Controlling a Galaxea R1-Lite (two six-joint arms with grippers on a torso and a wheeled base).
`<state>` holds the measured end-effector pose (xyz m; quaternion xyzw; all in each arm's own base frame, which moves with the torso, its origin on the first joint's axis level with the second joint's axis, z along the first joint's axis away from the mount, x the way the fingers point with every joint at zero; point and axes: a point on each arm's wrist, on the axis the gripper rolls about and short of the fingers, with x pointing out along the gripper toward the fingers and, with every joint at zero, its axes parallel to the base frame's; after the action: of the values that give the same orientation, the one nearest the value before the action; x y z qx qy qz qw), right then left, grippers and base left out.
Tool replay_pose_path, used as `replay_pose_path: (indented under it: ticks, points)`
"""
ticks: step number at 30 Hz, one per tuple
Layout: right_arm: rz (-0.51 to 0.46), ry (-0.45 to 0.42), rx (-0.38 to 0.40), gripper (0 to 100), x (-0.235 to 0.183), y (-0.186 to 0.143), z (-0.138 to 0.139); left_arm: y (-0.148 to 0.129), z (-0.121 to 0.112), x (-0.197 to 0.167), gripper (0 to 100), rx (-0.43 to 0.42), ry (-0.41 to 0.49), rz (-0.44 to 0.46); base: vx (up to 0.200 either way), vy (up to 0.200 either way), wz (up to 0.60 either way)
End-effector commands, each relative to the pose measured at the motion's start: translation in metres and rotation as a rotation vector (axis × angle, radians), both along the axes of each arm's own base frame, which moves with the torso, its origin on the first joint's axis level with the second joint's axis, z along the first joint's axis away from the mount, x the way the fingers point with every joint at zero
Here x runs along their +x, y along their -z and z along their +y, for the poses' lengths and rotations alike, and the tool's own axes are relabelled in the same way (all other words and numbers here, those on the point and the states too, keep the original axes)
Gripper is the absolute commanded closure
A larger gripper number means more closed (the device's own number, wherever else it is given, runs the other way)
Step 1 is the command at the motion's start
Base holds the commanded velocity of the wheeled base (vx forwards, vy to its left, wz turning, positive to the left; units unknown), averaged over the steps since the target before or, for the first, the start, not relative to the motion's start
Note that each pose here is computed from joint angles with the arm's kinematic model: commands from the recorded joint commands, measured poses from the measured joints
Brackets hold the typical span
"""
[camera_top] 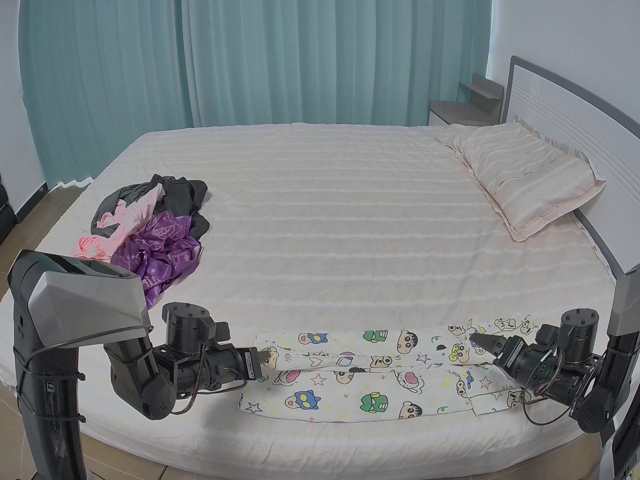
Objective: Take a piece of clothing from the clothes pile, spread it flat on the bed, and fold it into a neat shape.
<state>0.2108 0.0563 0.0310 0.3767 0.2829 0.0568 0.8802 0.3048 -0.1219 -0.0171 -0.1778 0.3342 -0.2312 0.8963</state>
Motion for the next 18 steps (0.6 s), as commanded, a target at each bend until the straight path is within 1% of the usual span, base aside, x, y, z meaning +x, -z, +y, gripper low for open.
replay_pose_path:
  ticks: [1,6,11,15,16,18]
  points:
    - [0.018,-0.001,-0.005,0,-0.004,0.002,-0.001,0.004,0.0,-0.015,100,-0.002,0.026,-0.002,0.0,0.0,0.0]
    - [0.017,0.001,-0.004,0,-0.004,0.001,-0.001,0.01,-0.001,-0.027,100,-0.028,0.04,-0.055,0.0,0.0,0.0]
    - [0.017,0.001,-0.004,0,-0.004,0.001,-0.001,0.028,0.004,-0.04,100,-0.011,0.045,-0.026,0.0,0.0,0.0]
    - [0.017,-0.001,-0.004,0,-0.004,0.001,-0.001,0.032,0.005,-0.044,100,-0.001,0.047,-0.003,0.0,0.0,0.0]
    - [0.017,-0.001,-0.004,0,-0.004,0.001,-0.001,0.032,0.006,-0.045,0,0.0,0.047,0.001,0.0,0.0,0.0]
    - [0.017,-0.001,-0.004,0,-0.004,0.001,-0.001,0.032,0.007,-0.047,0,0.007,0.05,0.003,0.0,0.0,0.0]
